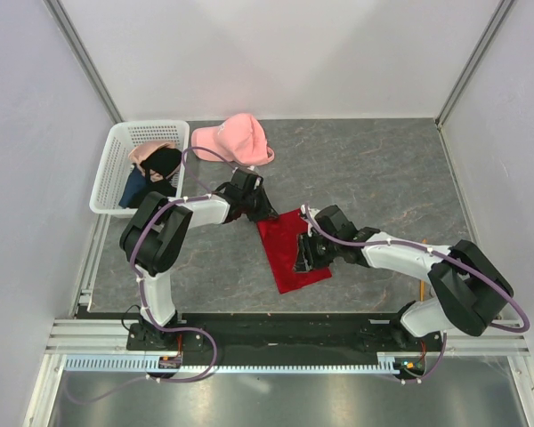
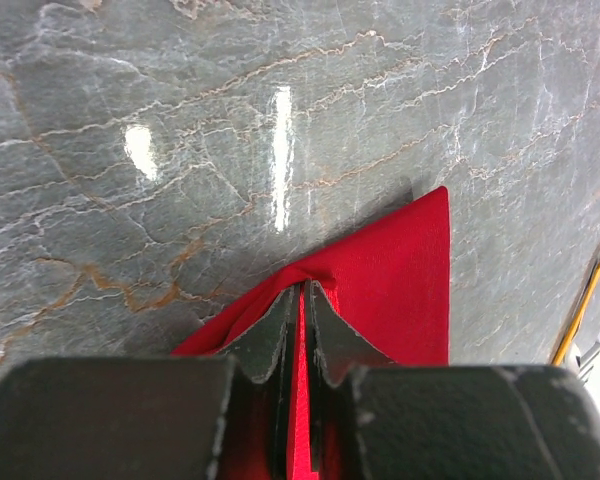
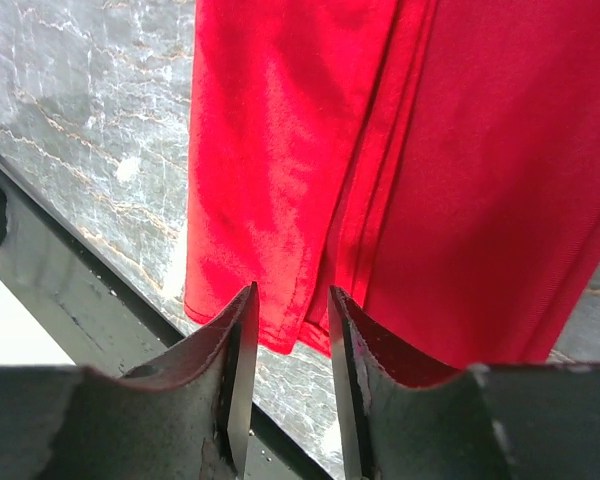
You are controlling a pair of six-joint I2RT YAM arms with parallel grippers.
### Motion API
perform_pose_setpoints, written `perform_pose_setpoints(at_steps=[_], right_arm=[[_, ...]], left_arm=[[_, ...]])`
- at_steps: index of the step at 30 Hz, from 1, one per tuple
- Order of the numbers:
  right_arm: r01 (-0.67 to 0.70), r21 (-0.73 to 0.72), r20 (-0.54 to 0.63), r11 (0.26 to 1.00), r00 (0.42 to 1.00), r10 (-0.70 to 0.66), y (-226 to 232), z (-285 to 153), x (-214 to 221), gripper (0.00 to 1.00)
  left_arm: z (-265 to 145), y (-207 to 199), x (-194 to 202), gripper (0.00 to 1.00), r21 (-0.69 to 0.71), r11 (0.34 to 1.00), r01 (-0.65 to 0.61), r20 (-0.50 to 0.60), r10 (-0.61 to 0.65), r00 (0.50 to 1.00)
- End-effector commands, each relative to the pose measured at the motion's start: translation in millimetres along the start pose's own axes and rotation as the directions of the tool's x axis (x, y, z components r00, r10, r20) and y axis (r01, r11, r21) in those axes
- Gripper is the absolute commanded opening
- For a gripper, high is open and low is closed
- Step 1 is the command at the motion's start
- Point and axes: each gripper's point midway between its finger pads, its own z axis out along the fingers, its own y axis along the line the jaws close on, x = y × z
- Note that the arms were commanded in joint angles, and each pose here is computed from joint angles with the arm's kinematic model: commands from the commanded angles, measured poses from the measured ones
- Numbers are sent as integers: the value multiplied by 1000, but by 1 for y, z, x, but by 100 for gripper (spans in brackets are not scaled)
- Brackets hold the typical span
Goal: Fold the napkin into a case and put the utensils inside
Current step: Fold the lower triangle-folded napkin at the center of the board.
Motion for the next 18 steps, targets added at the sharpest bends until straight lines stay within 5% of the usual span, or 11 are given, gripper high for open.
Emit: perform_pose_setpoints(at_steps=[1, 6, 18], right_arm=[[11, 8, -5, 1000, 1000, -11, 3, 0, 5, 40], [13, 28, -28, 1000, 1000, -12, 1, 7, 12, 32], [76, 230, -59, 970, 996, -64, -20, 16, 23, 35]], left_arm=[[3, -1, -6, 10, 1, 999, -39, 4, 39, 999], [4, 0, -5, 10, 1, 999, -37, -1, 37, 999], [6, 0, -2, 10, 9, 1000, -25, -14, 25, 1000]])
